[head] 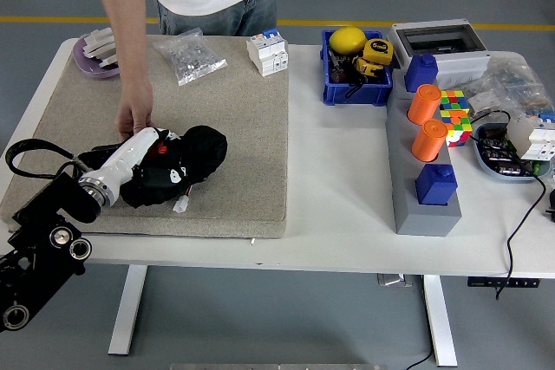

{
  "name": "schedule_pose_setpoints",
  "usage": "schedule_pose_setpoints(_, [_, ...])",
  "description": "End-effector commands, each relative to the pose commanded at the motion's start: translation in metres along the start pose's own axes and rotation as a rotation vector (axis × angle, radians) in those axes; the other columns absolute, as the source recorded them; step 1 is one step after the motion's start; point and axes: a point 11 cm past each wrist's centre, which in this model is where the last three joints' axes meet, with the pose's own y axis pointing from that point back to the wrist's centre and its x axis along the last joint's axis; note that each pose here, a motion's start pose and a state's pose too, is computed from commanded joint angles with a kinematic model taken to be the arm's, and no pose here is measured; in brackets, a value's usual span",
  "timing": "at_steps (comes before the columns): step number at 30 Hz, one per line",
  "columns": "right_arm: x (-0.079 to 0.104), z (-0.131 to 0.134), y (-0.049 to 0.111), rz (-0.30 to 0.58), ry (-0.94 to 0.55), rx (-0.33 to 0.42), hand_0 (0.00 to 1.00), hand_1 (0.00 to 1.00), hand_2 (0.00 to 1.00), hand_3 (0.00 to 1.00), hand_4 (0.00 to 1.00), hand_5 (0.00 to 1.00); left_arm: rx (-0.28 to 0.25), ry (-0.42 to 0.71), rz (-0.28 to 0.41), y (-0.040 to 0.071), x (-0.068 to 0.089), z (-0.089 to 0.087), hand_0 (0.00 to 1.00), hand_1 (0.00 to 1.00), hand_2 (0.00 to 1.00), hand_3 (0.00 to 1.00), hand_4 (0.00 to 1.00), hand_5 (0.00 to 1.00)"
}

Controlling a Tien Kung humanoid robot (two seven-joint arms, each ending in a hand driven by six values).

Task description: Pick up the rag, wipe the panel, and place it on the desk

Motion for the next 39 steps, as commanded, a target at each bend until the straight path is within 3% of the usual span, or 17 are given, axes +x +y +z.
schedule_pose_setpoints(7, [0.001, 0.001, 0.000, 0.002, -0.003, -0.002, 0.763, 0.616, 0.632, 0.618, 0.998, 0.627, 0.024, -0.001, 0.025, 0.004, 0.010, -0.011, 0.218, 0.112, 0.485, 0.502, 0.138, 0.002])
schedule_pose_setpoints(20, [0.004, 0.000, 0.000, 0.012, 0.009, -0.001, 0.762, 0.616, 0.632, 0.617, 0.998, 0.628, 0.128, -0.007, 0.073, 0.021, 0.029, -0.056, 0.213, 0.112, 0.485, 0.503, 0.139, 0.002])
schedule_pose_setpoints(39, [0.007, 0.002, 0.001, 0.016, 0.015, -0.006, 0.763, 0.616, 0.633, 0.618, 0.998, 0.630, 0.239, -0.037, 0.160, 0.045, 0.064, -0.099, 0.212, 0.114, 0.483, 0.501, 0.144, 0.002])
